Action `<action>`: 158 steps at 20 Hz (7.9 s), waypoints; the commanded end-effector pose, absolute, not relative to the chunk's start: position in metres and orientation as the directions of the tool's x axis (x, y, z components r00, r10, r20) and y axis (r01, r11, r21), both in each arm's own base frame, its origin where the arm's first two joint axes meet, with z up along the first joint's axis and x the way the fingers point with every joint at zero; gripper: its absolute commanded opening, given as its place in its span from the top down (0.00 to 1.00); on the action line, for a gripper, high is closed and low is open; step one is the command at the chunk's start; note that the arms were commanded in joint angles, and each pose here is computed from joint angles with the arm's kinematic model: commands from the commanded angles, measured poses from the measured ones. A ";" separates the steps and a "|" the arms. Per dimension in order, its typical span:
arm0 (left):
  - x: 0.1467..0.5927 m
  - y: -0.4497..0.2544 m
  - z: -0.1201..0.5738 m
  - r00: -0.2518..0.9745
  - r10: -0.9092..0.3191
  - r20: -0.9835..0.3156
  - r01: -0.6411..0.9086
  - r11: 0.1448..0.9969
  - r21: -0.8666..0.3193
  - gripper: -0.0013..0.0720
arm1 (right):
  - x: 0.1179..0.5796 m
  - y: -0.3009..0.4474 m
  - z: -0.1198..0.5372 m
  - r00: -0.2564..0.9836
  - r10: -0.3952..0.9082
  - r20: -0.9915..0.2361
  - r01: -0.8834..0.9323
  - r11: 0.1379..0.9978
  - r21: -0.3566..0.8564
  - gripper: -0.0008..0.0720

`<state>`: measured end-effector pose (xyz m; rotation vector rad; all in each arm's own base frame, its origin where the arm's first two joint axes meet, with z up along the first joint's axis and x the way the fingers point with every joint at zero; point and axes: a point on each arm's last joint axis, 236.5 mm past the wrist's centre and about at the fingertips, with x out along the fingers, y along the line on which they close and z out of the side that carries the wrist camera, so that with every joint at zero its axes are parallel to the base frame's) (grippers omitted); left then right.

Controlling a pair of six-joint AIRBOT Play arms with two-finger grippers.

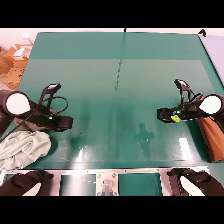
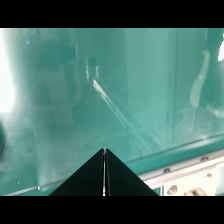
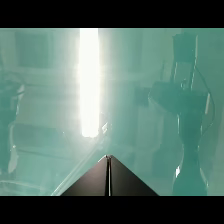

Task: Fold the shirts.

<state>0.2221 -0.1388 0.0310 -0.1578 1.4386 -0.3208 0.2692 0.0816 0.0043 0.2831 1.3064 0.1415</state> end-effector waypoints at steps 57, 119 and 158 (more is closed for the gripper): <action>0.411 -0.158 -0.056 0.155 -0.416 -0.896 0.070 0.910 -0.410 0.00 | 0.346 0.144 -0.032 0.269 0.522 -0.809 0.167 0.802 0.573 0.40; 0.548 -0.093 -0.005 0.661 -0.203 -0.723 0.054 0.973 -0.224 0.95 | 0.460 -0.001 -0.023 0.688 0.310 -0.657 0.221 0.772 0.596 0.97; 0.543 -0.102 -0.088 0.523 -0.429 -0.736 -0.071 0.839 -0.540 0.35 | 0.362 0.080 -0.052 0.395 0.554 -0.733 0.169 0.740 0.651 0.97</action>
